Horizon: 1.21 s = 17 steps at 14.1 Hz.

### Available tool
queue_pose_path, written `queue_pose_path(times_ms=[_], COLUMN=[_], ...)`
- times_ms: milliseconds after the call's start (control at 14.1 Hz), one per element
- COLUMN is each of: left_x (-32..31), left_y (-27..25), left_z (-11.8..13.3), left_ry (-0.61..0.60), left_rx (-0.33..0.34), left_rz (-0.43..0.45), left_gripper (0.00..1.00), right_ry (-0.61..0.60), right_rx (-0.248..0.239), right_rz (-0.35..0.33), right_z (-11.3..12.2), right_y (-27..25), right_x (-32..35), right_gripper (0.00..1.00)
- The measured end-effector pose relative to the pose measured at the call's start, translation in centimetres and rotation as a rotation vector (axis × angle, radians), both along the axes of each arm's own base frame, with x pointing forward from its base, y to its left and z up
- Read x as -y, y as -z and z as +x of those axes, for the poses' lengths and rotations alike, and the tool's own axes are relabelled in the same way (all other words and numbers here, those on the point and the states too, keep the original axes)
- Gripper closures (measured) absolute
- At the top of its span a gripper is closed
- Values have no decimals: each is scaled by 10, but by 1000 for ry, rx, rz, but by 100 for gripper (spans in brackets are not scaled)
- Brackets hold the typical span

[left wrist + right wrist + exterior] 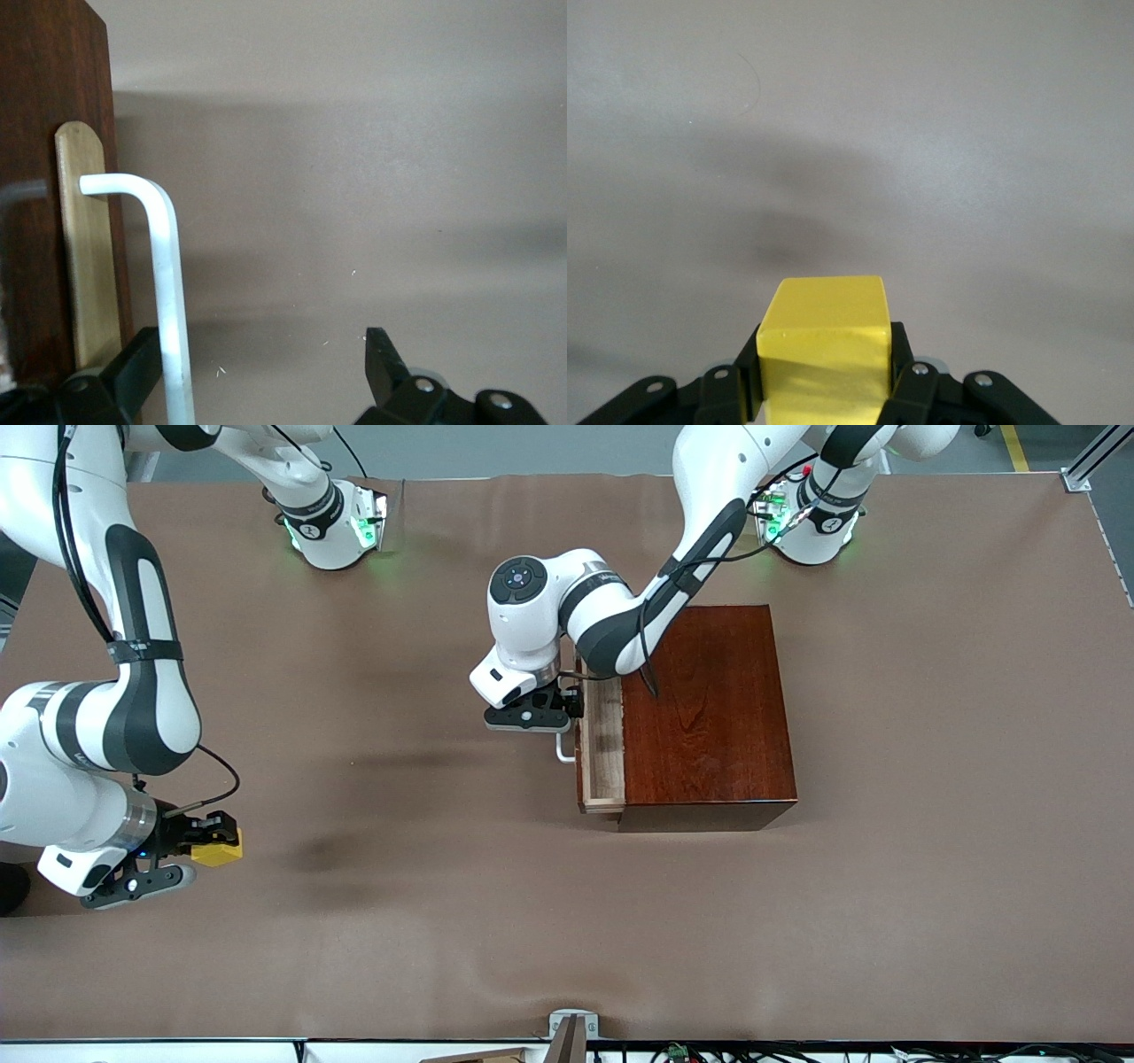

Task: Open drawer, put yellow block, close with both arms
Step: 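Pull the drawer open with the left gripper while the right gripper holds the cube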

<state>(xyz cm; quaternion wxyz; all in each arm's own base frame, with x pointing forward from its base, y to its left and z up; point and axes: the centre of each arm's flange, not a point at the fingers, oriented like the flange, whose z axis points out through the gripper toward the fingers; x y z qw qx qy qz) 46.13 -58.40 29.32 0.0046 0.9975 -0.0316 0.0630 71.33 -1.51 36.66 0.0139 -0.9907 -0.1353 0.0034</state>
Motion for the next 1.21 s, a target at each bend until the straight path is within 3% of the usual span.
queue_pose_path(times_ms=[1206], left_x=[30], left_y=[-3], left_z=[-19], left_ry=[-37], left_rx=[59], left_rz=[-81], left_gripper=[0], right_ry=[-21], right_rx=[-1], right_rz=[0], right_z=[0], right_y=[0], right_x=[1], right_gripper=[44])
